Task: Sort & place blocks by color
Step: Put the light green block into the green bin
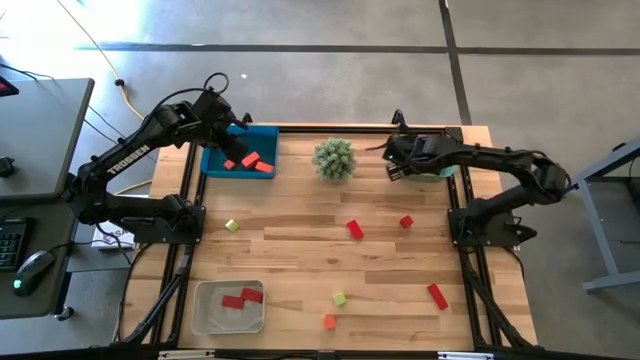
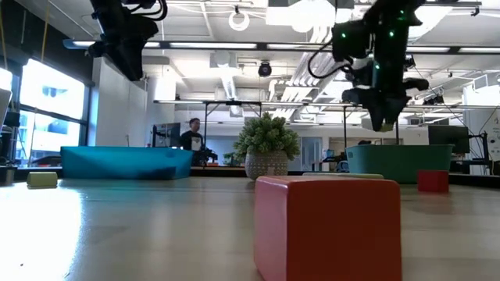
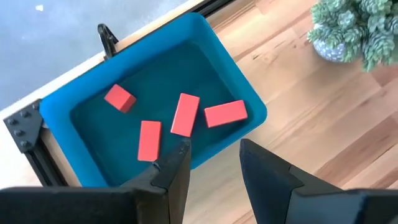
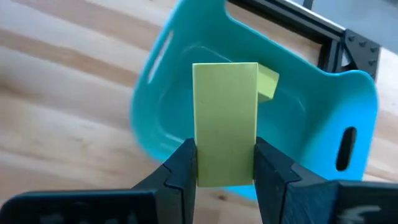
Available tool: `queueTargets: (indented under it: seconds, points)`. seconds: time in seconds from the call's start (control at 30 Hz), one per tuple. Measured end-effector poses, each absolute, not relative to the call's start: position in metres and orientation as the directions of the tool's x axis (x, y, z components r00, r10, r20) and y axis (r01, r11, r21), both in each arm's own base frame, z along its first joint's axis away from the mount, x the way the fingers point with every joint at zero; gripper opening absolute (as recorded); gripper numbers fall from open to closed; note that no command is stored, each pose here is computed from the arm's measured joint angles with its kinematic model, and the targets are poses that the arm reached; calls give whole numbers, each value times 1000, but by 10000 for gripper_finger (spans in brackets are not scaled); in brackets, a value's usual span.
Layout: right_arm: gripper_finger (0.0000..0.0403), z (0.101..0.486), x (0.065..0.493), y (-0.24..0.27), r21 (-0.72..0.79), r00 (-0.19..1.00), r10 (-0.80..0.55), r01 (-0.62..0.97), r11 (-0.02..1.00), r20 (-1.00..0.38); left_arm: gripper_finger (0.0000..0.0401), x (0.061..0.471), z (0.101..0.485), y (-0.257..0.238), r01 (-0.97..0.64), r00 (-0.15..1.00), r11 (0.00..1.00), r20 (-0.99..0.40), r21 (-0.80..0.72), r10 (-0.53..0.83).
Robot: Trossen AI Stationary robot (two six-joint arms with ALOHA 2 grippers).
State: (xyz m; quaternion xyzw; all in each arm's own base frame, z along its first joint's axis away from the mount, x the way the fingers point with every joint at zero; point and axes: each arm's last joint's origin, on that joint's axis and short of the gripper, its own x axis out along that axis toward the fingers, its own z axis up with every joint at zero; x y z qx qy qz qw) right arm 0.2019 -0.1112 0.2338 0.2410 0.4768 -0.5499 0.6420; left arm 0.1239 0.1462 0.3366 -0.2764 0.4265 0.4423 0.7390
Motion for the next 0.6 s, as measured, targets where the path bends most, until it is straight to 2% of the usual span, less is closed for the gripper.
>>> queueTargets:
  seconds: [0.37,0.6]
  points:
    - [93,200,171,-147,-178,-57,-441,955,237,-896,127,127,337,143,-882,254,469,-875,-36,412]
    - [151,198,161,-159,-141,-45,-398,966,217,-916,127,131,337,140,-869,265,493,-875,-34,406]
